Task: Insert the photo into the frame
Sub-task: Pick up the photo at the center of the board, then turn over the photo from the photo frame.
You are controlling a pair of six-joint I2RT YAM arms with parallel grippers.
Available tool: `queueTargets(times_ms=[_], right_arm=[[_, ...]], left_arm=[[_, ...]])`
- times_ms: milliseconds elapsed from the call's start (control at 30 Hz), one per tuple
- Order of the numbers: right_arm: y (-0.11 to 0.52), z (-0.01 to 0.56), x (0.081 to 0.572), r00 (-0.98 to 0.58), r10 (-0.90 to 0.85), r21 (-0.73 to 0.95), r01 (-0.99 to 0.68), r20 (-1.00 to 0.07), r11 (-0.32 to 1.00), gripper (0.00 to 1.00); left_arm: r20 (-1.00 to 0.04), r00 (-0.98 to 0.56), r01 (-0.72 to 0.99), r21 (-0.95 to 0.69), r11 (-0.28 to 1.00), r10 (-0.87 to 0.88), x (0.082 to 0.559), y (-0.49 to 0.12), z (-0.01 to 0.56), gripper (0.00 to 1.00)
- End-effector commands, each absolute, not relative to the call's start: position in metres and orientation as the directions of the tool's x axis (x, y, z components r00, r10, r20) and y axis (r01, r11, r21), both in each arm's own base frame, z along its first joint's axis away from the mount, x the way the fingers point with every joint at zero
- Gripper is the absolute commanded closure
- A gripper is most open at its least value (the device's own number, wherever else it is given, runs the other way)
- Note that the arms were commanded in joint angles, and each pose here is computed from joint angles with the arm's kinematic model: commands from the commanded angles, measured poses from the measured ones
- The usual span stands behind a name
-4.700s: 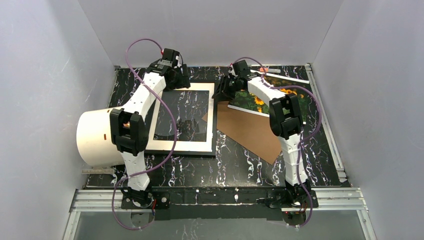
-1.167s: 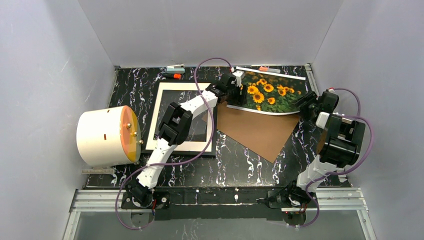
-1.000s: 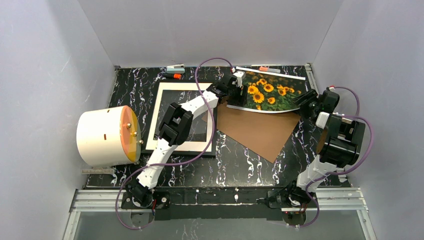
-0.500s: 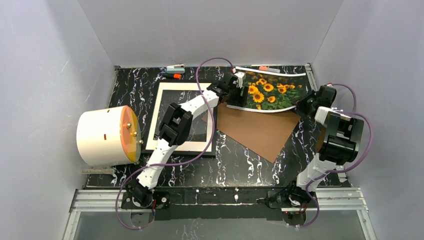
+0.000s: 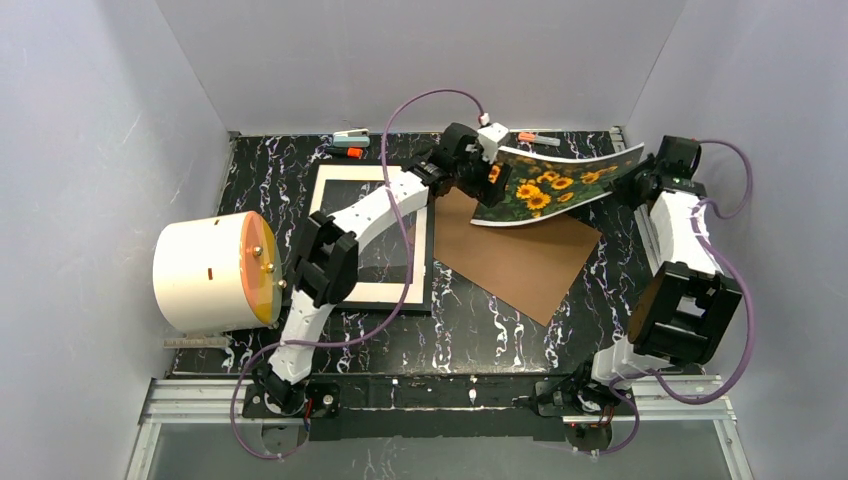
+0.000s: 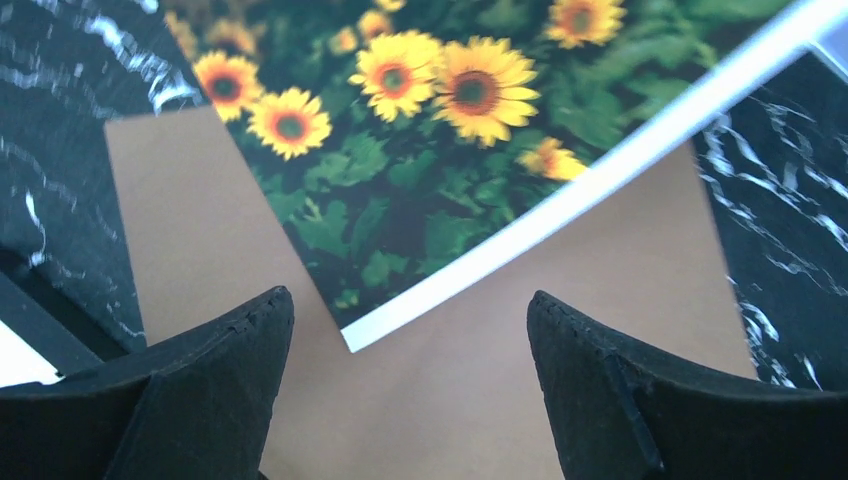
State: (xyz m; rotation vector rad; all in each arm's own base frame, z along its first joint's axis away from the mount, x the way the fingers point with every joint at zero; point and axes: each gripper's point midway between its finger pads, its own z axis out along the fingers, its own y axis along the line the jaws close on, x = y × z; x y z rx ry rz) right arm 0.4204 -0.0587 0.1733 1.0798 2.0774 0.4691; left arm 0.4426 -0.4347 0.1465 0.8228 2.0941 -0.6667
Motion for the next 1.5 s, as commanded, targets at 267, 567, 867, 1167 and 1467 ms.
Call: queueTargets(times_ms=[267,567,867,1167,1467], right_arm=[[-0.038,0.245,0.359,-0.373,0.856,0.599,0.612,-0.357,0.516,0.99],[-0.027,0.267,0.335,-0.373,0.855,0.623,0.585,-0.361,0.519,0.99],[-0.018,0.284,0.33,-0.405,0.838,0.646,0.537,-0.367,0.542,0.99],[-0.015,0.294,0.336,-0.419,0.834,0.66,0.518,-0.36,0.545,0.99],[-0.011,0.303,0.346,-0.425,0.839,0.69,0.494,-0.34,0.53,0.99]], left_arm=[[-0.858,0.144,0.903,0.318,0.29,0.492,0.309,-0.522,0.204,0.15],[-0.823,0.222,0.799,0.46,0.386,0.523,0.316,-0.533,0.203,0.13],[-0.859,0.179,0.859,0.374,0.349,0.479,0.305,-0.552,0.186,0.42],[-0.901,0.136,0.898,0.288,0.334,0.412,0.29,-0.559,0.199,0.85],[-0.899,0.087,0.846,0.294,0.444,0.429,0.312,-0.551,0.204,1.0]])
